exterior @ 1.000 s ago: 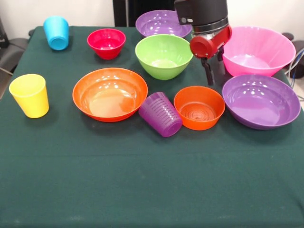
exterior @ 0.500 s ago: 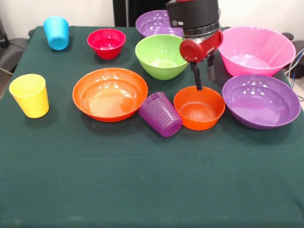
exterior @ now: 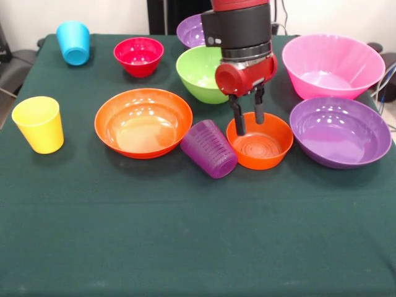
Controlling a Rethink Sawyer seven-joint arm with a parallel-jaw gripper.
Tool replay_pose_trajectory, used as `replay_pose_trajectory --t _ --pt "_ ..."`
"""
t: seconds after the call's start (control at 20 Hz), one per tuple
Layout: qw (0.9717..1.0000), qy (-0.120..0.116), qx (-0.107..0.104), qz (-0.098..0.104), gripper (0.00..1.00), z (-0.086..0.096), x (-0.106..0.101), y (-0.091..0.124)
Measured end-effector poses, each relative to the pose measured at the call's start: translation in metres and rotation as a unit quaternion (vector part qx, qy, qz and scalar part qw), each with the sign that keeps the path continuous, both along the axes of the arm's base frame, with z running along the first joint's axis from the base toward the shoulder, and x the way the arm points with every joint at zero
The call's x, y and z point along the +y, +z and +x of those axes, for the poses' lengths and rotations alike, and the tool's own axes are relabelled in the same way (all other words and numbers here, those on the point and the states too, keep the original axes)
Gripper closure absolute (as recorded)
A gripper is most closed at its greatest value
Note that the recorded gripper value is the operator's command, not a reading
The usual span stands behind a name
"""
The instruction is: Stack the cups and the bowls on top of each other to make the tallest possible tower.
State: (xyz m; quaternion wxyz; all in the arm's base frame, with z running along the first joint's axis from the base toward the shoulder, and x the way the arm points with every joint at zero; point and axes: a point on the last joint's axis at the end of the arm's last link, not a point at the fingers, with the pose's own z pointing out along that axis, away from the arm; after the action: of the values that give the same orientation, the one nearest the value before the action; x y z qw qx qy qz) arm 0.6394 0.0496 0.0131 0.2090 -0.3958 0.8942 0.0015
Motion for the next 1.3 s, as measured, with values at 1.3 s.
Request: replay_pose_trajectory --t 1.3 --pt "0.9960 -0.041 0.078 -0.018 0.00 -0.022 -0.017 -0.024"
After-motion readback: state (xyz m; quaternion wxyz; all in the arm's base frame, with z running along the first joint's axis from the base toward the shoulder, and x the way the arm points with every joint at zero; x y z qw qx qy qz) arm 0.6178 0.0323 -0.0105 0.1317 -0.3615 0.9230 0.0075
